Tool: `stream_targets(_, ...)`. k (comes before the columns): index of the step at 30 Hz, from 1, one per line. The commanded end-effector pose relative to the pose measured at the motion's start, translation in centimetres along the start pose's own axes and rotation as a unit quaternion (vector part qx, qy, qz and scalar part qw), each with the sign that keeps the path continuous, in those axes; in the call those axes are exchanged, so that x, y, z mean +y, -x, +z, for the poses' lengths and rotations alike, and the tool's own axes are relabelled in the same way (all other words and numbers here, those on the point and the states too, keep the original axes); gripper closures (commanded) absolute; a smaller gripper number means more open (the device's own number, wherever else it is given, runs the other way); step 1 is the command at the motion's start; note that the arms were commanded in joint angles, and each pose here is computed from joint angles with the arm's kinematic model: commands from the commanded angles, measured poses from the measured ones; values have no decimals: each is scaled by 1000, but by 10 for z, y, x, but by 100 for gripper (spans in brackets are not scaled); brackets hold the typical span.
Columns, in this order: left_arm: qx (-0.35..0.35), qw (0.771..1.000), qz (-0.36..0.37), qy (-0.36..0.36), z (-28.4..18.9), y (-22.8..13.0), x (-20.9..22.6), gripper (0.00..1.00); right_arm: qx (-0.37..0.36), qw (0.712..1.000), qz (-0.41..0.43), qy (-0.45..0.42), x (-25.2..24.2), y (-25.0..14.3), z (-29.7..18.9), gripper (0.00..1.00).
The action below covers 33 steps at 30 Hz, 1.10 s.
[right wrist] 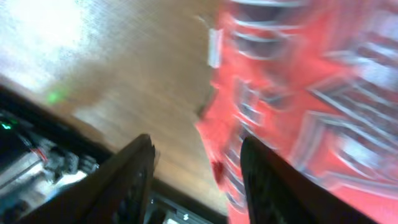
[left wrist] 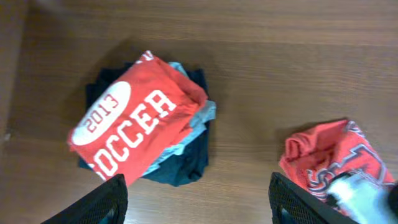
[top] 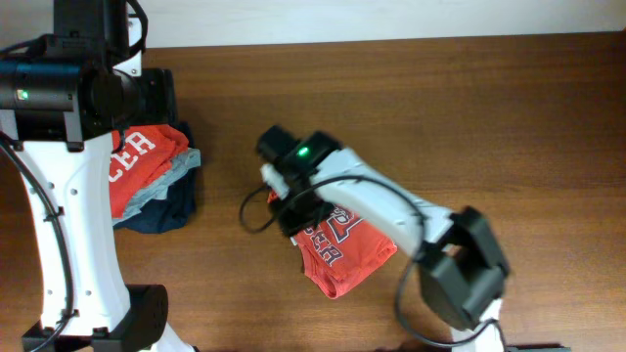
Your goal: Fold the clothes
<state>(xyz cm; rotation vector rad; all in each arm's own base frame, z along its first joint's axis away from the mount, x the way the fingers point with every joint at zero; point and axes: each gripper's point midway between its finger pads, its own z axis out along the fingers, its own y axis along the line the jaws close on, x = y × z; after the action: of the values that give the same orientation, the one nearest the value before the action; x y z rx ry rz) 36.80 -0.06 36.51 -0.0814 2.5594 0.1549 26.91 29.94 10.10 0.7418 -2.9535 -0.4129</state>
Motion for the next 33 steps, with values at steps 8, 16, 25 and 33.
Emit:
stream_targets(8, 71, 959, 113, -251, 38, -18, -96, 72, -54, 974, 217, -20, -122, -17, -94, 75)
stream_targets(16, 186, 910, 170, -328, 116, -72, -168, 93, 34, 982, 179, 50, -104, -52, -35, 96)
stream_targets(25, 260, 861, 220, -377, 174, -152, -233, 94, 71, 963, 171, 194, -70, -78, 14, 96)
stream_targets(33, 330, 866, 259, -273, 241, -227, -207, 95, 111, 968, 215, 72, -111, -114, 44, 96)
